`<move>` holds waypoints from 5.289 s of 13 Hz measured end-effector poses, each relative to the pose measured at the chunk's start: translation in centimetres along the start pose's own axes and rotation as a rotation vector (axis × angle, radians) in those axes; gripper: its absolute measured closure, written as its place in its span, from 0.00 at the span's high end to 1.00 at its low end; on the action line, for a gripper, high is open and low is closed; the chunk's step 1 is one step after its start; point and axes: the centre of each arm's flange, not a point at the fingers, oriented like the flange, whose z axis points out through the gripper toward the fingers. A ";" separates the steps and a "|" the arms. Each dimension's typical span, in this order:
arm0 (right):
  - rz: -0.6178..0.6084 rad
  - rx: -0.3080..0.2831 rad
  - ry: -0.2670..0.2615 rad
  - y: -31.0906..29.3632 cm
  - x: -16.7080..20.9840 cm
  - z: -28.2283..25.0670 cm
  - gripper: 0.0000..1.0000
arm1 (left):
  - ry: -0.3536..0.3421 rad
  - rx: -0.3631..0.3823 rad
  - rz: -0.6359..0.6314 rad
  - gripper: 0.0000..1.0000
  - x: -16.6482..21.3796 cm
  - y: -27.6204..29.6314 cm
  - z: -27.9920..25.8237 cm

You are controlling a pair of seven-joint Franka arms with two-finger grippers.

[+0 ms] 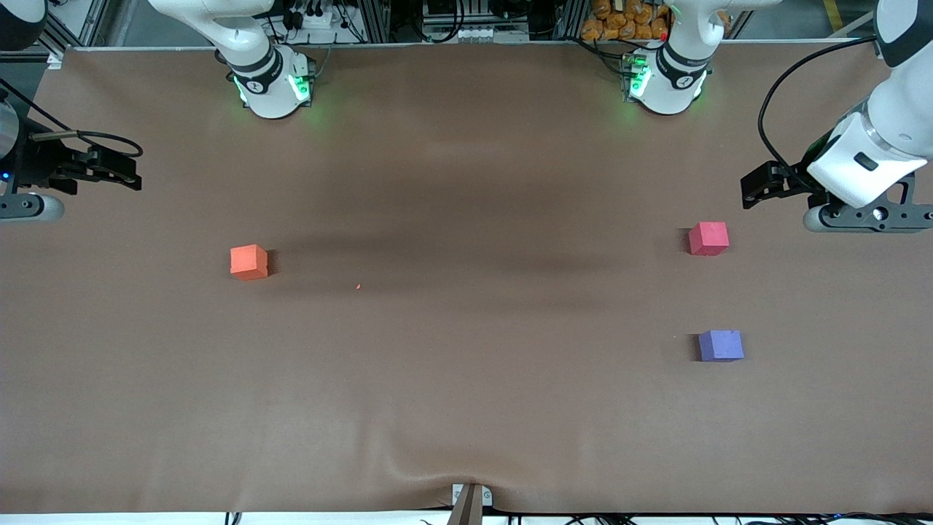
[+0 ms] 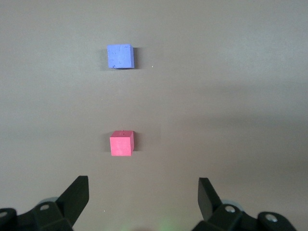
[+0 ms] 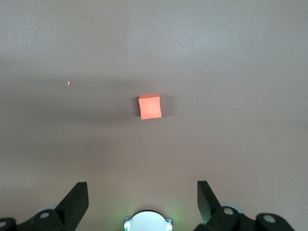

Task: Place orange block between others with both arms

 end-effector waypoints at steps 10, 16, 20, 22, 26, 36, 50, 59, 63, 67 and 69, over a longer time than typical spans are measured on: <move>-0.003 0.000 0.000 -0.2 0.0 0.0 1.00 | 0.003 0.062 0.009 1.00 0.2 -0.3 0.3; -0.010 -0.002 -0.002 -0.6 0.0 0.0 1.00 | 0.003 0.062 0.007 1.00 0.2 -0.4 0.3; -0.015 -0.002 -0.028 -0.8 1.0 1.3 1.00 | 0.002 0.062 0.007 1.00 0.2 -0.4 0.3; -0.015 -0.001 -0.059 -0.8 2.1 3.0 1.00 | 0.002 0.062 0.007 1.00 0.2 -0.4 0.3; -0.015 0.001 -0.176 -0.7 6.3 10.0 1.00 | 0.003 0.062 0.005 1.00 0.3 -0.5 0.3; -0.022 0.000 -0.244 0.3 15.2 30.2 1.00 | 0.001 0.061 -0.005 1.00 0.4 -1.1 0.4; -0.050 0.013 -0.397 0.2 12.4 39.8 1.00 | -0.007 0.061 -0.013 1.00 0.5 -1.6 0.8; -0.055 0.014 -0.428 0.0 12.0 41.4 0.85 | -0.019 0.061 -0.014 1.00 0.8 -1.6 1.4; -0.058 0.013 -0.422 -0.2 12.2 41.2 0.58 | -0.019 0.061 -0.015 1.00 0.8 -1.7 1.4; -0.112 -0.007 -0.320 -3.8 14.5 37.2 0.51 | -0.021 0.061 -0.019 1.00 0.9 -1.9 1.5; -0.136 0.004 -0.272 -7.6 15.2 35.2 0.49 | -0.024 0.061 -0.019 1.00 0.9 -2.0 1.6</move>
